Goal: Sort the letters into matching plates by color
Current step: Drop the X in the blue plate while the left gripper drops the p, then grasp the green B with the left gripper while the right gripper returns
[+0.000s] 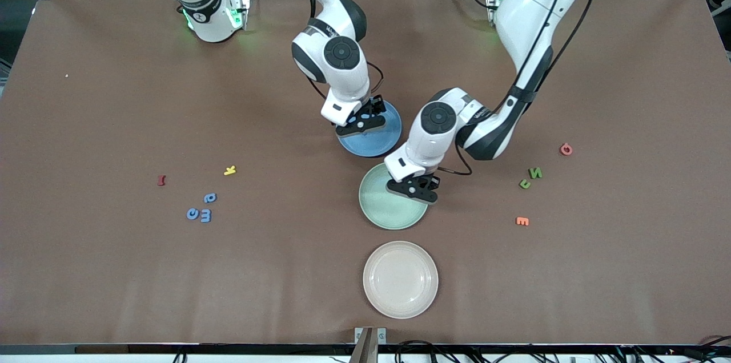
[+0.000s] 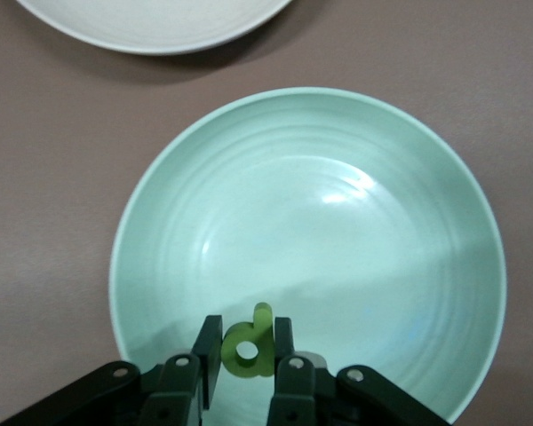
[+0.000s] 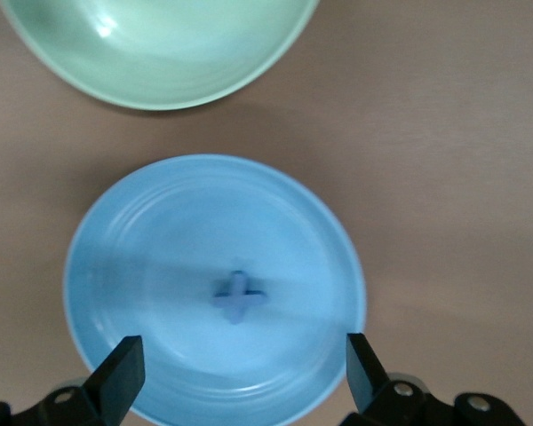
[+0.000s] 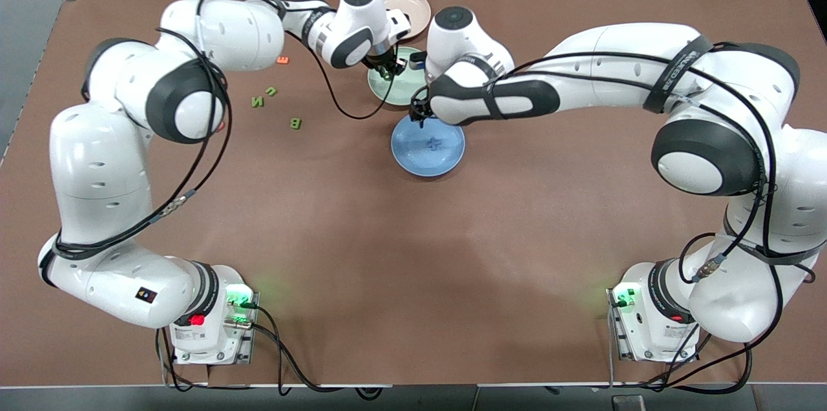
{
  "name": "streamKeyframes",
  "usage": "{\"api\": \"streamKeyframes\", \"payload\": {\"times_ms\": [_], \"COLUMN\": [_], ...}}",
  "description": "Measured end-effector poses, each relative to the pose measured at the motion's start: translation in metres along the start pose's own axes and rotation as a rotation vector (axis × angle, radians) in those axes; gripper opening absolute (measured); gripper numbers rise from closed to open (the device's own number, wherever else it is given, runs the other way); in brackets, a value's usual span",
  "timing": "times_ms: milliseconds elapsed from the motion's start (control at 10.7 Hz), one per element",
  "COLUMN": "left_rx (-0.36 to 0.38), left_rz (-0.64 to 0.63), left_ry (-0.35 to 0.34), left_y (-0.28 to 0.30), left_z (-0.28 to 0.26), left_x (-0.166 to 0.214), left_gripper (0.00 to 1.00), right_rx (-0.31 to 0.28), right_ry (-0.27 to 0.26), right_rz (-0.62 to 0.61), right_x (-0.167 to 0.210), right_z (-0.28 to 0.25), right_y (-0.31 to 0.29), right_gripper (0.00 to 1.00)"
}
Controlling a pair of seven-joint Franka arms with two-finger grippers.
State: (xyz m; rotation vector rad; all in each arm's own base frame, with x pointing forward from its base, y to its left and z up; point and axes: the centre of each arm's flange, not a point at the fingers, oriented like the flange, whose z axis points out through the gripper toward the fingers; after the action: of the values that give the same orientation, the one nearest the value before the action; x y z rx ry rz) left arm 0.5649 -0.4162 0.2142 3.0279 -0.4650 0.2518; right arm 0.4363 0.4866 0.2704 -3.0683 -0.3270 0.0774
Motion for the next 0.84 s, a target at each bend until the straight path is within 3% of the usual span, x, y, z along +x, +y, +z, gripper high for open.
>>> {"api": "streamKeyframes", "payload": {"times_ms": [93, 280, 561, 654, 841], "left_rx": [0.009, 0.044, 0.181, 0.216, 0.237], "left_rz": [0.0, -0.019, -0.104, -0.107, -0.138], "left_ry": [0.006, 0.004, -0.13, -0.171, -0.202], "left_y": [0.002, -0.019, -0.084, -0.11, -0.168], "left_z": [0.002, -0.005, -0.07, -0.095, -0.123], "left_x": [0.002, 0.014, 0.03, 0.03, 0.023], "left_gripper": [0.3, 0.54, 0.95, 1.0, 1.0], "right_rx": [-0.019, -0.042, -0.049, -0.049, -0.031], "right_ry": [-0.027, -0.064, -0.097, -0.11, -0.104], "right_rz": [0.027, 0.035, 0.033, 0.052, 0.066], "right_x": [0.008, 0.027, 0.052, 0.061, 0.078], "right_z": [-0.008, -0.037, -0.087, -0.1, -0.123], "right_y": [0.017, 0.061, 0.145, 0.182, 0.273], "right_gripper": [1.0, 1.0, 1.0, 1.0, 1.0]}}
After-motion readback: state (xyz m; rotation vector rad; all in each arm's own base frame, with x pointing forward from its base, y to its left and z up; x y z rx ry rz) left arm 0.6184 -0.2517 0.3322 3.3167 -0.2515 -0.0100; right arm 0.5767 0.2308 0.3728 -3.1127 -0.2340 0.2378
